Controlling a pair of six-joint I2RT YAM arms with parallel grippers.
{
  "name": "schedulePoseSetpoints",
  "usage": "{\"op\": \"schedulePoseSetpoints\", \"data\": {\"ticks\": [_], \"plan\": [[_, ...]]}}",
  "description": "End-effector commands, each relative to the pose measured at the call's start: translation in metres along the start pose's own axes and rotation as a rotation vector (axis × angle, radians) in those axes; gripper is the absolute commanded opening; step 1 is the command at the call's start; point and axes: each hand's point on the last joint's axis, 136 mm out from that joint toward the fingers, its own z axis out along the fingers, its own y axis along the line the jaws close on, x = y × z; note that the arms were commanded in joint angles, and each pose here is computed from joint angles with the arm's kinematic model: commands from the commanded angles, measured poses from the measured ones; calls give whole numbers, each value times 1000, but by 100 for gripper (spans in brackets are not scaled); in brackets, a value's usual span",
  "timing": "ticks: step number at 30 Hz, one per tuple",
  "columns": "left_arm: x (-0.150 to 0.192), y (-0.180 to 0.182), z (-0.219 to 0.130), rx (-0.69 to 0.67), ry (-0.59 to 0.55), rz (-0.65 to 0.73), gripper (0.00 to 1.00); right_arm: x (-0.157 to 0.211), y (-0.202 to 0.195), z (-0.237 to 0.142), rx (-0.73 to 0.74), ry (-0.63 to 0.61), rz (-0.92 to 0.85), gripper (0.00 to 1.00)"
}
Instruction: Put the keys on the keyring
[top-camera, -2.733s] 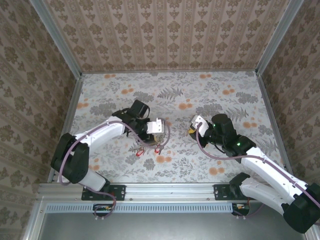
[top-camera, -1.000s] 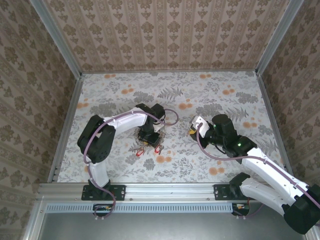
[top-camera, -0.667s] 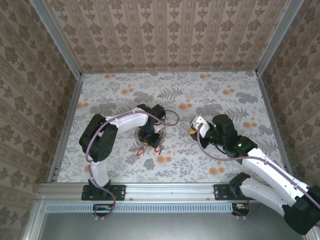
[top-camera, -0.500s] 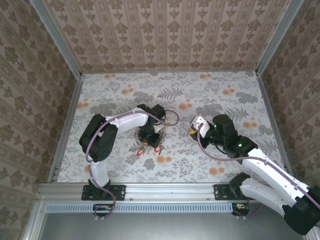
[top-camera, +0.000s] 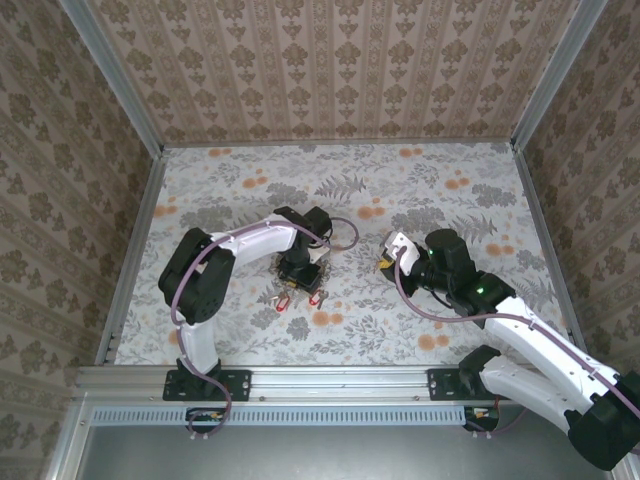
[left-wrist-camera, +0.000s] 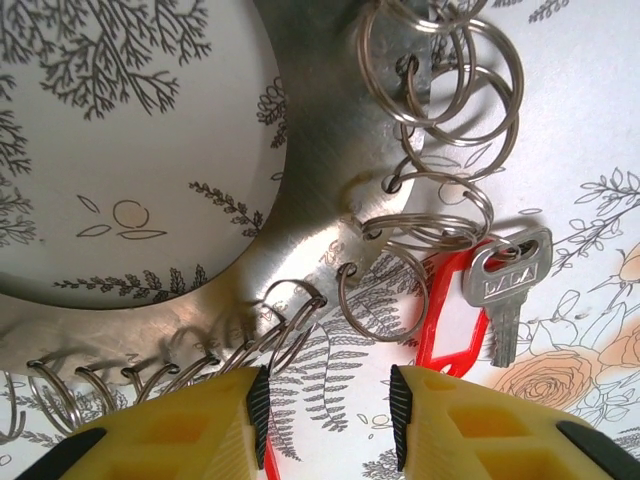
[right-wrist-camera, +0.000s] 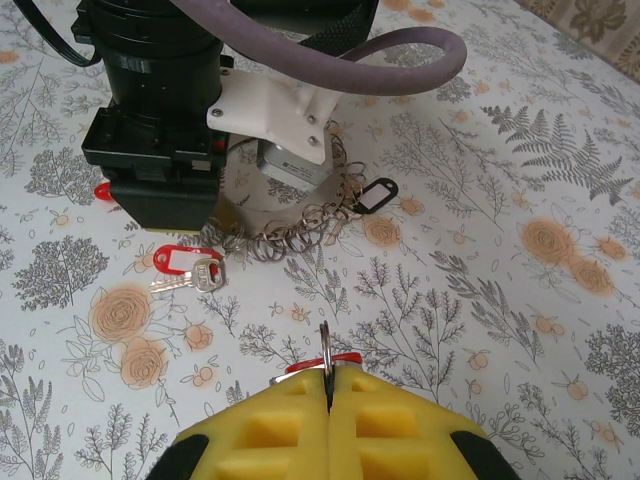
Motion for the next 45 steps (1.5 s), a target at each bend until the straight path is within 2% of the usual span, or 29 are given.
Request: {"op": "schedulePoseSetpoints", "data": {"ticks": [1, 27, 29, 33, 36, 45], "plan": [[-6, 5, -12, -29, -41, -8, 40, -6, -2, -7, 13, -18, 7, 0], [-2, 9, 0, -55, -18, -38, 40, -5, -1, -5, 7, -19, 10, 0], [-1, 8, 3, -45, -13, -42, 37, -5, -1, -5, 6, -18, 8, 0], [0, 4, 8, -21, -2, -52, 23, -6, -1, -6, 7, -19, 8, 0], [1, 4, 9, -20, -1, -58, 16, -6, -1, -7, 7, -20, 8, 0], [1, 11, 8, -58, 7, -65, 15, -7, -1, -6, 8, -24, 6, 0]]}}
